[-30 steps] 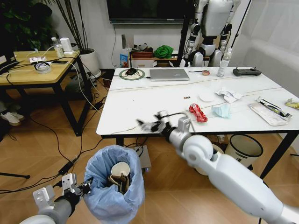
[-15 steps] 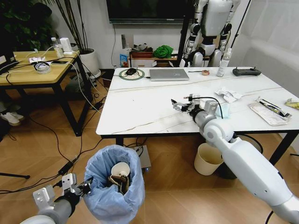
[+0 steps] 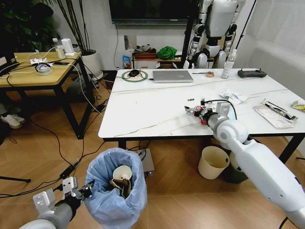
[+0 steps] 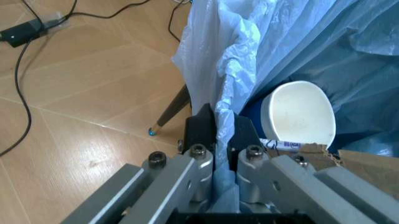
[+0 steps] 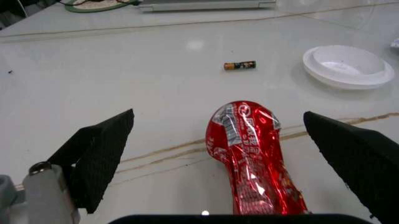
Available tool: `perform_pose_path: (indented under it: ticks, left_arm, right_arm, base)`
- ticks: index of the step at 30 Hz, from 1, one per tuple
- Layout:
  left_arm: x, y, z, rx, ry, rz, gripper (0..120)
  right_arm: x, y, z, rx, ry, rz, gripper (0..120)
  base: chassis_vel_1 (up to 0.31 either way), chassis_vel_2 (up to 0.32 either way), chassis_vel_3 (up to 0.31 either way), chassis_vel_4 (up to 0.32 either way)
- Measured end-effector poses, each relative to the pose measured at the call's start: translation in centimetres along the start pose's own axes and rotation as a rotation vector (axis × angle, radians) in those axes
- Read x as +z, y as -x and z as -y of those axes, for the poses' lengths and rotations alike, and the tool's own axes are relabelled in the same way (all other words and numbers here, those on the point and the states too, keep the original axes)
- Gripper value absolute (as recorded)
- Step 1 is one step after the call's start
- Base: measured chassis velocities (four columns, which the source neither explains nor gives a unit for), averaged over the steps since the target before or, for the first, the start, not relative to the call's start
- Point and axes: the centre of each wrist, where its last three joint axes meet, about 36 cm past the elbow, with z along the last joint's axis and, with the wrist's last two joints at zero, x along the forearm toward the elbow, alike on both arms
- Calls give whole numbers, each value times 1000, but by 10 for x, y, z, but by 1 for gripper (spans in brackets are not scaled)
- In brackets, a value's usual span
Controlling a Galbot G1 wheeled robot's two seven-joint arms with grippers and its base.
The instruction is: Pick up the trash bin and place the trash from the table into it.
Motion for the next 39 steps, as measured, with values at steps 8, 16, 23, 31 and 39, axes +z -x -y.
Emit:
perform_pose_path:
  ticks: [8,16,23,31,39]
  left_arm:
    - [-4,6,-2,7,-3,8,0]
    - [-7,9,-3,7,-5,12,0]
    - [-6,9,-4,3,-7,10,0]
    - [-5,8,-3,1,-10,9,0]
    - [-4,6,-2,0,-10,11,0]
  right_arm:
    - [12,-22,1,17,28,-25,100]
    - [35,-34,3,8,57,-62,100]
    - [45,-31,9,0,71,-62,100]
    - [41,-28,9,-1,73,-48,100]
    - [41,-27,9,-4,74,-46,100]
  base:
    - [0,0,0,0]
    - [0,0,0,0]
    - [0,0,0,0]
    - [0,0,0,0]
    - [0,0,0,0]
